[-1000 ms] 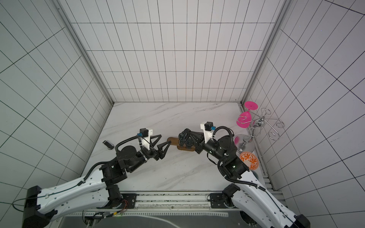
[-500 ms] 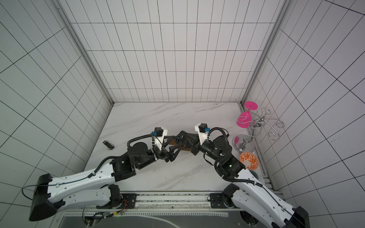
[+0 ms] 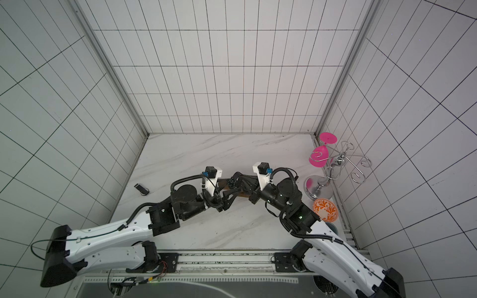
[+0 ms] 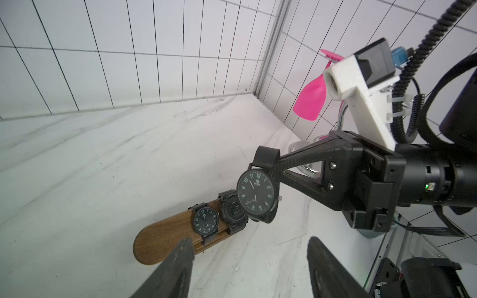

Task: Place watch on stand
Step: Place the watch on the stand.

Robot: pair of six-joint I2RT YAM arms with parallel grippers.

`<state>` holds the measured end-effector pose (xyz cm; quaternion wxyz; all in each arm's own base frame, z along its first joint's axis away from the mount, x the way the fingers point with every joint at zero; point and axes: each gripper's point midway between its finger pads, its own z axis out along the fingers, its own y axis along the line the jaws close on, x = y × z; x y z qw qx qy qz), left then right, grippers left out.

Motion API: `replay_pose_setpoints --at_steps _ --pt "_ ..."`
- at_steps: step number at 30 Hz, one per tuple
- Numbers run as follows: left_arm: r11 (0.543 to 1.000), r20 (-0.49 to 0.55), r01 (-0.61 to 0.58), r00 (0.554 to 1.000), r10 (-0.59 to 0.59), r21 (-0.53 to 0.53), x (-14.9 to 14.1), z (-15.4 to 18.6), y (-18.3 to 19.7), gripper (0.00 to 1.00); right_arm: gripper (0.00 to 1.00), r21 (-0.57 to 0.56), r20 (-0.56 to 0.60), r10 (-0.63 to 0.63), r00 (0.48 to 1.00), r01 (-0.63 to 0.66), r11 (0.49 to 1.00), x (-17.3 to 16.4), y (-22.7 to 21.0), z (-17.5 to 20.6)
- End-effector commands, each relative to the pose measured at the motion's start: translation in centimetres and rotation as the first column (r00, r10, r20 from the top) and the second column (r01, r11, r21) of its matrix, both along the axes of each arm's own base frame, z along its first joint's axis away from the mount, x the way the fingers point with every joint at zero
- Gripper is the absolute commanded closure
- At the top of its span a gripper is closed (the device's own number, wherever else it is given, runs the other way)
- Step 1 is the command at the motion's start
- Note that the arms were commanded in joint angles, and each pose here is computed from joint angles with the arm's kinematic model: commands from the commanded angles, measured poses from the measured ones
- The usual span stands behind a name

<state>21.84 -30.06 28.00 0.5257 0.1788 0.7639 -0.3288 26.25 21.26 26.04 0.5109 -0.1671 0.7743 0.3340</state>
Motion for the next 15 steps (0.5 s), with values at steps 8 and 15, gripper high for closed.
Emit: replay_pose_setpoints --at_steps 8,15 --pt "0.970 0.076 -0.002 0.997 0.021 -0.243 -0.6 3.7 3.2 0.19 1.00 0.095 0.298 0.129 0.946 -0.164 0.982 -3.4 0.7 5.0" --pt "0.966 0.134 0.146 0.984 -0.119 -0.215 -2.5 4.4 0.2 0.19 1.00 0.084 0.303 0.127 0.945 -0.159 0.984 -3.3 1.5 5.2"
